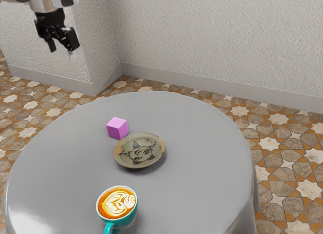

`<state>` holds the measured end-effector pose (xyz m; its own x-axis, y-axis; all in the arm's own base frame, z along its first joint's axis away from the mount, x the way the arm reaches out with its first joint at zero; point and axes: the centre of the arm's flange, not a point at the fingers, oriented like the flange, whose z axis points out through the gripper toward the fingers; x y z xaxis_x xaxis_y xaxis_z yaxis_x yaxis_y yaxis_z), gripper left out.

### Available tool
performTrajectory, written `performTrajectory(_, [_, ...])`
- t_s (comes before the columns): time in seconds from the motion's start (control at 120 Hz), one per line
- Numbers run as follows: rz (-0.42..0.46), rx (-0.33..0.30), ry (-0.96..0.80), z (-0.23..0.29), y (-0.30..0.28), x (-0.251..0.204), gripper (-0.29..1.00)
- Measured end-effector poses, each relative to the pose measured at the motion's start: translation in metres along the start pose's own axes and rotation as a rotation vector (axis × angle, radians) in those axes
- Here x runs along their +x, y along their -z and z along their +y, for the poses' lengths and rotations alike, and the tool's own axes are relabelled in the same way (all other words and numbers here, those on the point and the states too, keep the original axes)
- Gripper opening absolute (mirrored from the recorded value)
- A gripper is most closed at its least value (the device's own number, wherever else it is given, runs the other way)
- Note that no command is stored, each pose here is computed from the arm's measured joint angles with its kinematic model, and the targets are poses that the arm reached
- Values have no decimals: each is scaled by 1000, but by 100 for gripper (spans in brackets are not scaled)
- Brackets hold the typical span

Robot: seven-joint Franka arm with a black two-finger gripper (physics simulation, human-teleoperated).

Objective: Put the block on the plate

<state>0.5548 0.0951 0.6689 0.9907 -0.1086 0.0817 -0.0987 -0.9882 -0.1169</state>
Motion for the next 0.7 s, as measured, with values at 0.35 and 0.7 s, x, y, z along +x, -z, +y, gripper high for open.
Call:
performTrajectory(0.35, [-108,-34,-23,16,-124,19,70])
performTrajectory(0.7, [-95,-81,-12,28,-230,60,70])
